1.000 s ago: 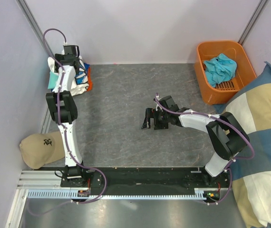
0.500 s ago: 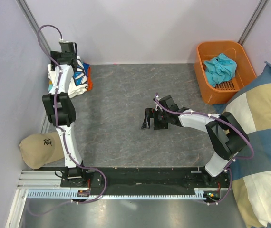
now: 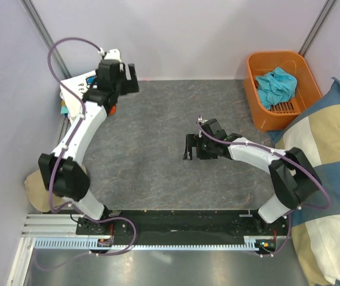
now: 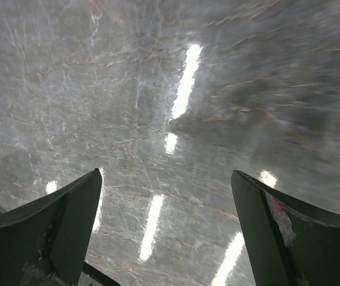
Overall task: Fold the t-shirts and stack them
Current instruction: Reset both grippers
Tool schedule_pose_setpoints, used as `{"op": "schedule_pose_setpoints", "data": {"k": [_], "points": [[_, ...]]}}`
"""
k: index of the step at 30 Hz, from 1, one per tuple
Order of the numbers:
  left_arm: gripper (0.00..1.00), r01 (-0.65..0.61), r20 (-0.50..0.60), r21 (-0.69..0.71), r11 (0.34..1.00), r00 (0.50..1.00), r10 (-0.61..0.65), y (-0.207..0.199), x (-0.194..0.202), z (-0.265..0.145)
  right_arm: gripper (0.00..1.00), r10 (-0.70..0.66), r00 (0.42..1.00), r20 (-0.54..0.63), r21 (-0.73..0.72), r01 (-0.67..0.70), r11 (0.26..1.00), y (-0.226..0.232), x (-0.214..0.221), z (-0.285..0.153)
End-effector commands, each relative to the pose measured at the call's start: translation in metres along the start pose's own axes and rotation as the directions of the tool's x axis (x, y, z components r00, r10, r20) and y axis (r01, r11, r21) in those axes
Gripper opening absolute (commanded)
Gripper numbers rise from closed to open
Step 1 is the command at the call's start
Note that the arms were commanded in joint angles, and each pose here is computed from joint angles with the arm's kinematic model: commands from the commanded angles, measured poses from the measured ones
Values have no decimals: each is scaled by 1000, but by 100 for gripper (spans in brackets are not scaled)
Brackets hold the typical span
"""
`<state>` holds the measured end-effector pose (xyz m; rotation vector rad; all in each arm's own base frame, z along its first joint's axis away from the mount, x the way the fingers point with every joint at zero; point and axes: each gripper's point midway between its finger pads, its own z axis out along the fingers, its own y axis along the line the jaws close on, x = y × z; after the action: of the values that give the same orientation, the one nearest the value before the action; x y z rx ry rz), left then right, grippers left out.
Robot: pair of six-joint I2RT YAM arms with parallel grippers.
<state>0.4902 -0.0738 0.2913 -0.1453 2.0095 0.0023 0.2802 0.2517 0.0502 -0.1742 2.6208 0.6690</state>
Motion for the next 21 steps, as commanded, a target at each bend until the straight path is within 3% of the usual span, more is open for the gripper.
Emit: {"op": "schedule_pose_setpoints", "data": {"k": [1, 5, 8, 15, 21], "points": [[100, 155, -84, 251, 955, 987, -138, -65, 57, -26, 98, -105, 975, 195, 109, 85, 990, -2, -46, -46], [100, 161, -142, 347, 924, 983, -118, -103, 113, -61, 98, -162, 930, 331, 288, 64, 955, -34, -58, -89], [100, 138, -196, 337, 931, 978, -74, -100, 171, -80, 98, -187, 889, 419, 362, 25, 932, -51, -55, -122], [100, 205, -218, 370, 906, 967, -130, -84, 229, -127, 98, -138, 813, 566, 417, -137, 899, -80, -40, -180], [100, 224, -163, 398, 890, 971, -172, -64, 250, -149, 98, -121, 806, 580, 428, -176, 886, -93, -25, -182]]}}
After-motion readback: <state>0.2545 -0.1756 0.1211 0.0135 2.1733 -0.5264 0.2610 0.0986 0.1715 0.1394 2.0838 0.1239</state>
